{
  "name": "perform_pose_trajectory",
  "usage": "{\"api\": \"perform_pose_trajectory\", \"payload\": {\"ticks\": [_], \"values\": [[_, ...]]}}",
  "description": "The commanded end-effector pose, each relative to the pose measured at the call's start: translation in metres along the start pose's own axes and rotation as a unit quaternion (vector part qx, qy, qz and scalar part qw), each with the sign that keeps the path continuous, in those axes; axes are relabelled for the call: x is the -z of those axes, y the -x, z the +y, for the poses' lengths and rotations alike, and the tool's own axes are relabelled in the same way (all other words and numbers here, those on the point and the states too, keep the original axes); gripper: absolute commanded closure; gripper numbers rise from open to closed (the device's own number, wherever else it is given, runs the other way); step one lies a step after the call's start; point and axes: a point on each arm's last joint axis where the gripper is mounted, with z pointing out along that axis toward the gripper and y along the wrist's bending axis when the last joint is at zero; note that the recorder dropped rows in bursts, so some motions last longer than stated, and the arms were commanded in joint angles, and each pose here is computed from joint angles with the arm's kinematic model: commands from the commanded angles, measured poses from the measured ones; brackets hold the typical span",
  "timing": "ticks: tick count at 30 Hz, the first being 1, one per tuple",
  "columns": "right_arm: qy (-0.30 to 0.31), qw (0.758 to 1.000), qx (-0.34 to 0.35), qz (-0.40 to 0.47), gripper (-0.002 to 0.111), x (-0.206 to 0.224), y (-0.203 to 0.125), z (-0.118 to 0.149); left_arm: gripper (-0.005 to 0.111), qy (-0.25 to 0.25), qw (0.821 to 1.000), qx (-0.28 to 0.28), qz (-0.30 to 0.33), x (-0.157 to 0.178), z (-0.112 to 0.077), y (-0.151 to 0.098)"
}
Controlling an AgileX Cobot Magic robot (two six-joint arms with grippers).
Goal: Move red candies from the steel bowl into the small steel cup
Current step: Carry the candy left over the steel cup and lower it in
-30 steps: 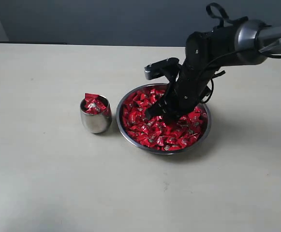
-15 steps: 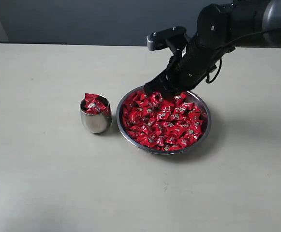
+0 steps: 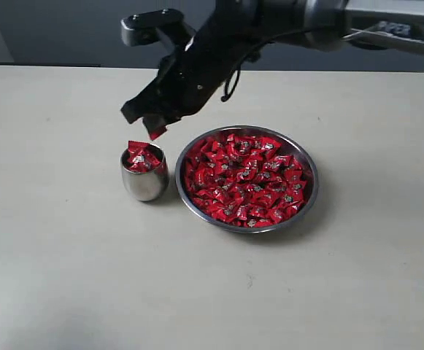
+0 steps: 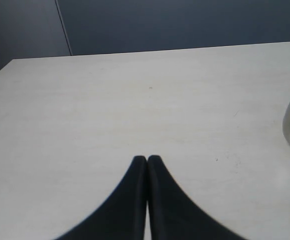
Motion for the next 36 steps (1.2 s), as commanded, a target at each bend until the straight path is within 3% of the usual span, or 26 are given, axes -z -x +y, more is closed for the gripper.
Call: {"api": "perform_pose_trajectory", "payload": {"ticks": [1, 6, 36], "values": [[0.010, 0.999, 0.028, 0.040, 0.109, -0.025, 0.006, 0.008, 0.106, 0.001, 1.000, 0.000, -0.006, 0.000, 0.000, 0.000], [-0.032, 0.996, 0.036, 0.075, 0.109, -0.039, 0.006, 0.003, 0.106, 0.001, 1.000, 0.000, -0.006, 0.000, 0.000, 0.000], [0.001, 0.996, 0.041, 0.076, 0.109, -0.044, 0.005, 0.007, 0.106, 0.001, 1.000, 0.000, -0.006, 0.000, 0.000, 0.000]]}}
